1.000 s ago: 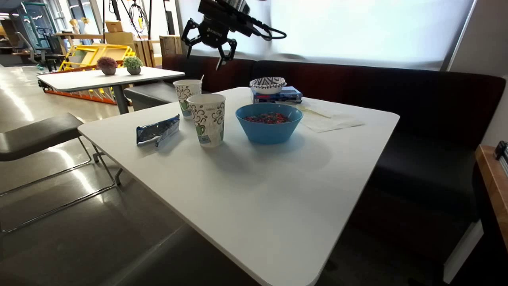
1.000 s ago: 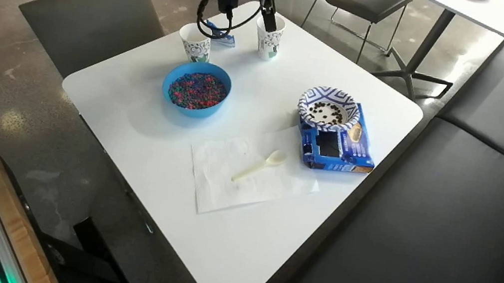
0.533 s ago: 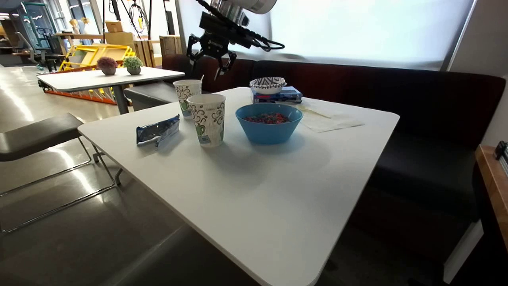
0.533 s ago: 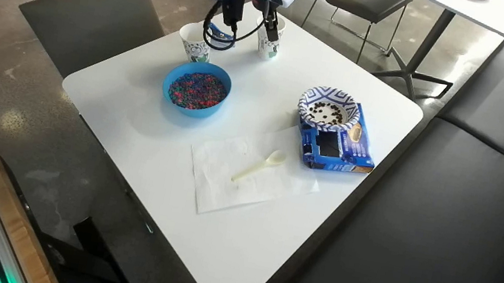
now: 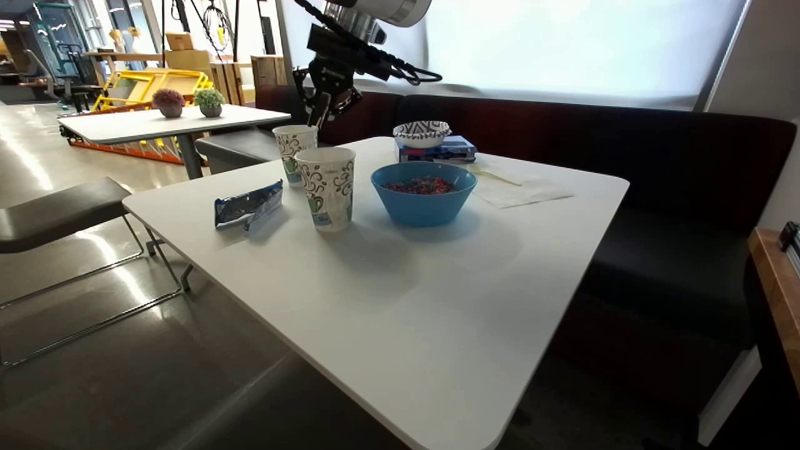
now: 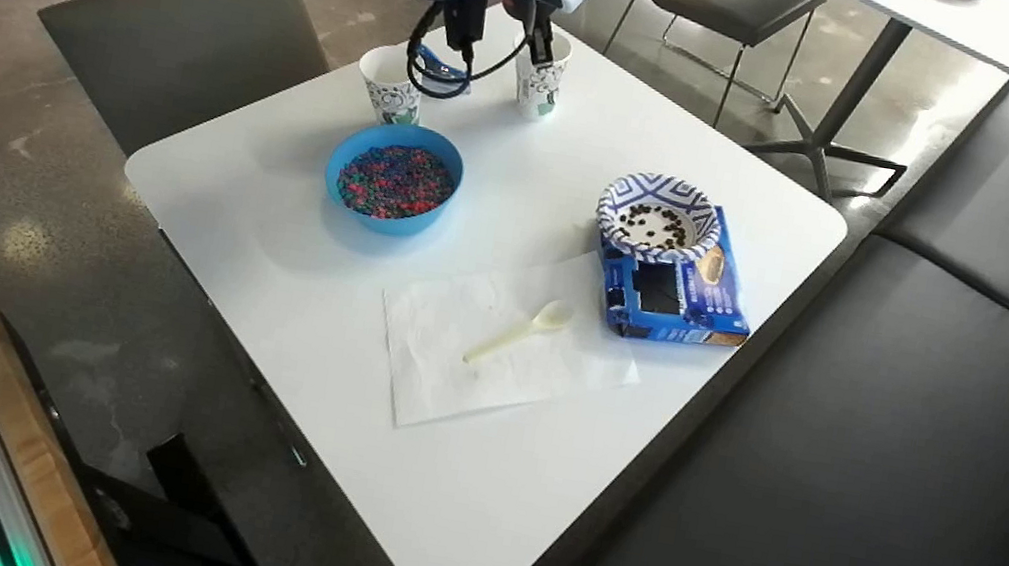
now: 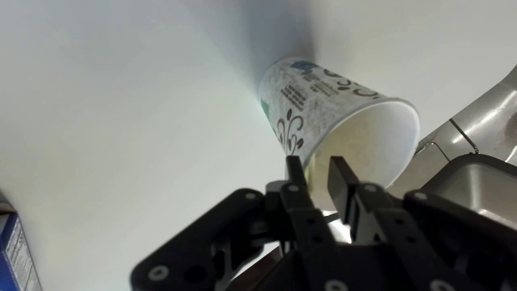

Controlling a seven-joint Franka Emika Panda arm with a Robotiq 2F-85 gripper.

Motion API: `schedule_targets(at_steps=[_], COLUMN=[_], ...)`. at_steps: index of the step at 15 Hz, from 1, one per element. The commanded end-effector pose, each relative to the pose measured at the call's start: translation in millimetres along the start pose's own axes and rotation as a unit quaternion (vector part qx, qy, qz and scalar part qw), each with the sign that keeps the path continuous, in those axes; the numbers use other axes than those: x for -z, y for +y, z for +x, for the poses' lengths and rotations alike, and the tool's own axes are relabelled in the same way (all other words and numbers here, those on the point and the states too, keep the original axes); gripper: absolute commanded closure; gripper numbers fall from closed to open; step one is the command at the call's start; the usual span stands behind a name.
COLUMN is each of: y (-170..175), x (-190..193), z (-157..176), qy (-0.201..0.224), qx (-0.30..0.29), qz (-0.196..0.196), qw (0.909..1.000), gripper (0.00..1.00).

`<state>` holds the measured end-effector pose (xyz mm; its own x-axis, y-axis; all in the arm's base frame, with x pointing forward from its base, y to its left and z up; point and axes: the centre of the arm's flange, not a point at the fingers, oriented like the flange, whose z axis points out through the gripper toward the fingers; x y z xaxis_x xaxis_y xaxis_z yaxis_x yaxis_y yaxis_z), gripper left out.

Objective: Take the knife out of the cup then the pour the beans in the cup into the striped bowl

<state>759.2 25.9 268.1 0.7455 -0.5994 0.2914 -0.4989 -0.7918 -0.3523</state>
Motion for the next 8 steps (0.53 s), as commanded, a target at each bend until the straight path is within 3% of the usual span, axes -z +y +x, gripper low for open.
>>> schedule_targets(at_steps=[1, 3, 4, 8], y=[-9.5, -11.1, -11.5, -11.0], x=[-3.5, -1.8, -2.0, -3.6], z=[-2.5, -4.0, -3.5, 0.4], qy=[0.008, 0.009, 0.012, 0.019], qx=[0.002, 0.006, 0.008, 0.014], qz=[-0.008, -0.009, -0.01, -0.009], qw=[0.9999, 0.9999, 0.9998, 0.9997], gripper=[0.69, 0.62, 0.67, 0.72])
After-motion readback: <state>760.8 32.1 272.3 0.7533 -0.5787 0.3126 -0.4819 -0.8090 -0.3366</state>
